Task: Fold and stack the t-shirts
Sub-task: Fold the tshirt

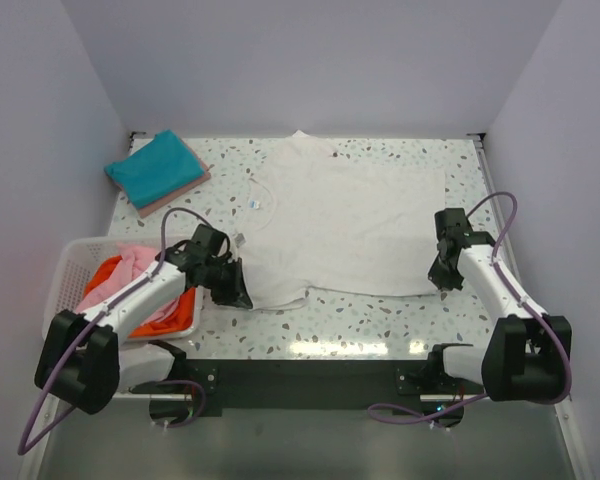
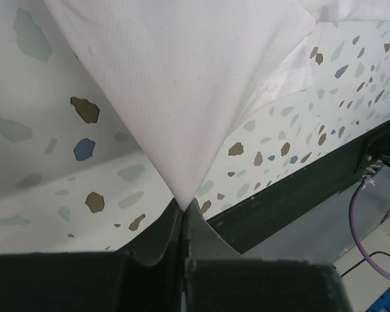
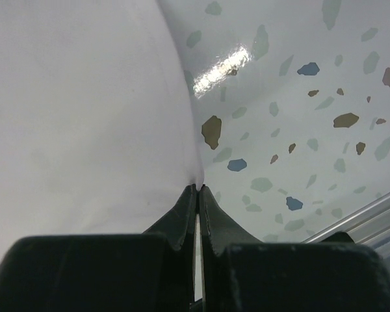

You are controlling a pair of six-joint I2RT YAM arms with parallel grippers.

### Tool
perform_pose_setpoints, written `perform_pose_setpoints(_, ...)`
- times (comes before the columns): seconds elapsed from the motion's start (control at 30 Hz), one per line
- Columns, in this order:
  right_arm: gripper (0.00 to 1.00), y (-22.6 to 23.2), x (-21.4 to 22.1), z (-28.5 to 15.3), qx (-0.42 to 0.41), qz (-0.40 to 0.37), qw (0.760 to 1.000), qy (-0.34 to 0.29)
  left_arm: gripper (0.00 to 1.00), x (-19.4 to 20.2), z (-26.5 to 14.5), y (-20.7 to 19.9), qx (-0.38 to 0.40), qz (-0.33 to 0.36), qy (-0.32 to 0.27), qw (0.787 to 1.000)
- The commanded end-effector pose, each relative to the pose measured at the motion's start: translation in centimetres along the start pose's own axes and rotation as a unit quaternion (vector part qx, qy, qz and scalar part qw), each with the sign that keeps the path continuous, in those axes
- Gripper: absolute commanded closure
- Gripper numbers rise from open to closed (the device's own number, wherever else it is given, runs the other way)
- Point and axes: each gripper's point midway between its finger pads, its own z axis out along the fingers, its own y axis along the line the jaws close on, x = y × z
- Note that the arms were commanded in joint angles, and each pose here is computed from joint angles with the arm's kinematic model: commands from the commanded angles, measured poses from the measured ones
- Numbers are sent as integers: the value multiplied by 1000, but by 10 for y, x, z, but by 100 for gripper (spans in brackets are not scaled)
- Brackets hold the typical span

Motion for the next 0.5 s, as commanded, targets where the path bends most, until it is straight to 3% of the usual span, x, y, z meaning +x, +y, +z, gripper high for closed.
perform_pose_setpoints(0.0, 100, 1, -2, -10, -11, -5, 1000, -1, 100, 1, -11, -11, 10, -13, -2, 1000)
perform_pose_setpoints(0.47, 100, 12, -32, -22, -28, -21, 999, -28, 100, -94, -7, -46, 3, 41, -52, 998)
